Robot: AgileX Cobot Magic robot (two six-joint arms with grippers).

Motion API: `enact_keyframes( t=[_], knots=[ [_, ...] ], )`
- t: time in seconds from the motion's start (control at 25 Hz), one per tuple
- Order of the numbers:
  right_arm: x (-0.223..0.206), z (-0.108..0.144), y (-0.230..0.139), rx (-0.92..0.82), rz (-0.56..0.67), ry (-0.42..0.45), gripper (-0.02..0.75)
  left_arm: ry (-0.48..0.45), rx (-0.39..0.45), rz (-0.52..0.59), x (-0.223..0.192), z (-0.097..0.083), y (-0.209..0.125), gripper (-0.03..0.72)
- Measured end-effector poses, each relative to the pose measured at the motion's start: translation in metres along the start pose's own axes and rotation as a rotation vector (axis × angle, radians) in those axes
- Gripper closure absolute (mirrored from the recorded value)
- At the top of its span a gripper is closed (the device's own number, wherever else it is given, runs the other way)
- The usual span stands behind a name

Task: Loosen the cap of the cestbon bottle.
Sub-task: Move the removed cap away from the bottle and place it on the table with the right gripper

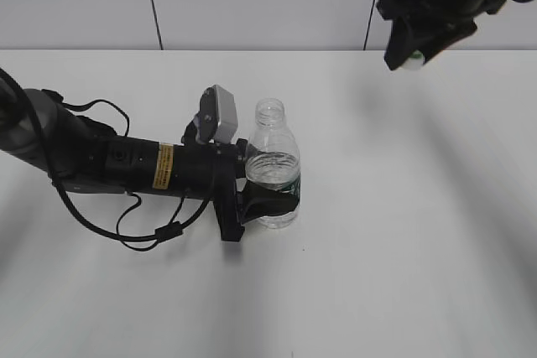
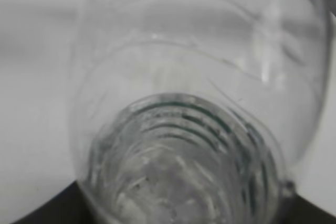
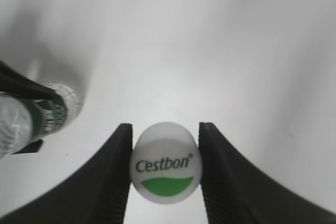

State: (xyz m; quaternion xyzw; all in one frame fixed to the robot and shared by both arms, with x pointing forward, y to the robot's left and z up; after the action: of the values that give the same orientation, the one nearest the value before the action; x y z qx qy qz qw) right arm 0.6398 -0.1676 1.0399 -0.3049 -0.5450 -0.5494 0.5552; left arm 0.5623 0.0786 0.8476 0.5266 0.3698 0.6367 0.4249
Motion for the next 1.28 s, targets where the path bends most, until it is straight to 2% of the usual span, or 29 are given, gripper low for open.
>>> enact_keyframes(
  t=[0.24, 0.4, 0.76, 1.08, 1.28],
  knots=[
    [-0.035, -0.055, -0.026, -0.194, 0.060, -0.082, 0.439, 0.000, 0.005, 0.000, 0.000, 0.000, 0.000, 0.319],
    [-0.060, -0.076, -0.050, -0.252, 0.100, -0.117, 0.440, 0.001, 0.028, 0.000, 0.000, 0.000, 0.000, 0.319],
    [-0.093, -0.096, -0.067, -0.302, 0.090, -0.238, 0.440, 0.001, 0.035, -0.001, 0.000, 0.000, 0.000, 0.320],
    [-0.122, -0.104, -0.074, -0.330, 0.147, -0.253, 0.440, 0.002, 0.035, -0.001, 0.000, 0.000, 0.000, 0.320],
    [-0.124, -0.104, -0.072, -0.336, 0.126, -0.248, 0.440, 0.002, 0.035, -0.001, 0.000, 0.000, 0.000, 0.321]
  ],
)
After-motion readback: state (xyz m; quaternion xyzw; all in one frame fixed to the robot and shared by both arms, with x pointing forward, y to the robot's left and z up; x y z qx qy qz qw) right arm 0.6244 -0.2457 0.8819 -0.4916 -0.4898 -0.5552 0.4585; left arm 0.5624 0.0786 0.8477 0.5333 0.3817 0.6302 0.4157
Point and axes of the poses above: a point on each arm's last joint axis where the gripper is mounted, x pointing back along that axis away from the gripper, z along the wrist's bending axis when the last joint is at zero, y = z × x, the point moved 1 cm from there along -x, pointing out along that axis toward the gripper, and after that the axes turned 14 degrees about -x, right-handed, at the moved point
